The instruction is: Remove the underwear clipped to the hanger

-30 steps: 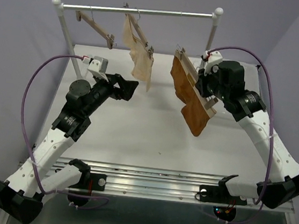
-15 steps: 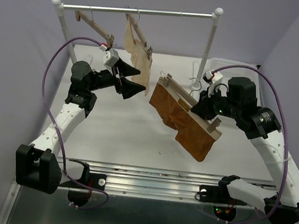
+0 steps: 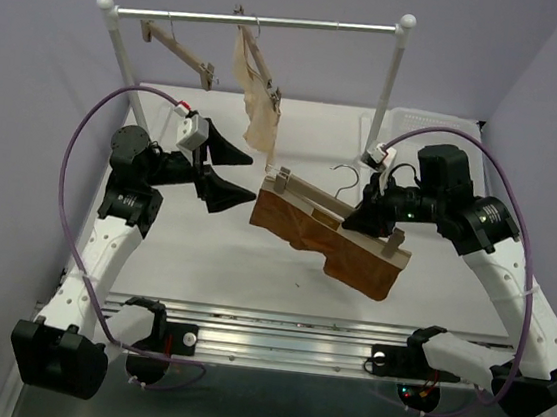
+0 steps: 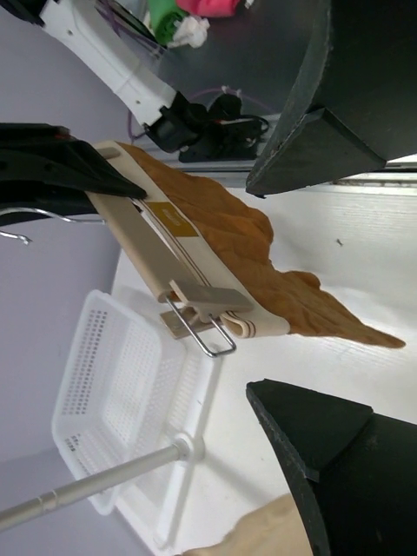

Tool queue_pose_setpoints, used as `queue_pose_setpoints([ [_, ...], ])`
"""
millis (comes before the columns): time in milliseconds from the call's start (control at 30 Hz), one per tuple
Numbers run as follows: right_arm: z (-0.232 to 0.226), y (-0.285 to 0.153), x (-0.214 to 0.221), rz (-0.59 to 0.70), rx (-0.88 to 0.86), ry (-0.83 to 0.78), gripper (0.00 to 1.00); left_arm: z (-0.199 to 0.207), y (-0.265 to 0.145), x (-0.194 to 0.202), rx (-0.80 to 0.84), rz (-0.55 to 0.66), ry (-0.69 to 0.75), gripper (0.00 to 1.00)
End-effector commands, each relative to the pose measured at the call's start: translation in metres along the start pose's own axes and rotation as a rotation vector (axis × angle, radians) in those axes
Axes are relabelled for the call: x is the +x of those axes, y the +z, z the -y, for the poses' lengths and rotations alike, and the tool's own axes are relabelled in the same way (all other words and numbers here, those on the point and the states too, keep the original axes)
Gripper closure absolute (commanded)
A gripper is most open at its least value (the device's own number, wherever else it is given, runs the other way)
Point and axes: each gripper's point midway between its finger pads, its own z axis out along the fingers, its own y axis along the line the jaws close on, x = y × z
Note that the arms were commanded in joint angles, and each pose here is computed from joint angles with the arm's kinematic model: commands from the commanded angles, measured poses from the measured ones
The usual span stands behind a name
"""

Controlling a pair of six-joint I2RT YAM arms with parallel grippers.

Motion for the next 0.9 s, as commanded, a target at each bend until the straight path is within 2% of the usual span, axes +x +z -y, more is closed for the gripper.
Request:
queue_pose_setpoints([
  [0,-0.025,-0.011,-0.017,0.073,-0.109,-0.093,0.99,0.009,-0.013,0.011,-0.051,-0.078,0.065,0.01],
  [200,-0.029,-0.006,-0.01,0.064,-0.165,-0.112,0.99,0.021,-0.011,0.013,0.022,-0.044,-0.003,0.01],
  [267,-0.032,-0.005,-0.01,0.064,-0.192,-0.119,0.99,0.031,-0.01,0.012,0.094,-0.045,-0.006,0.01],
  [667,-0.031,0.013,-0.009,0.049,-0.296,-0.126,0.99,0.04,0.007,0.009,0.117,-0.029,-0.048,0.01],
  [867,-0.033,0.017,-0.013,0.066,-0.339,-0.142,0.99,0.032,0.015,0.011,0.084,-0.023,-0.109,0.01],
])
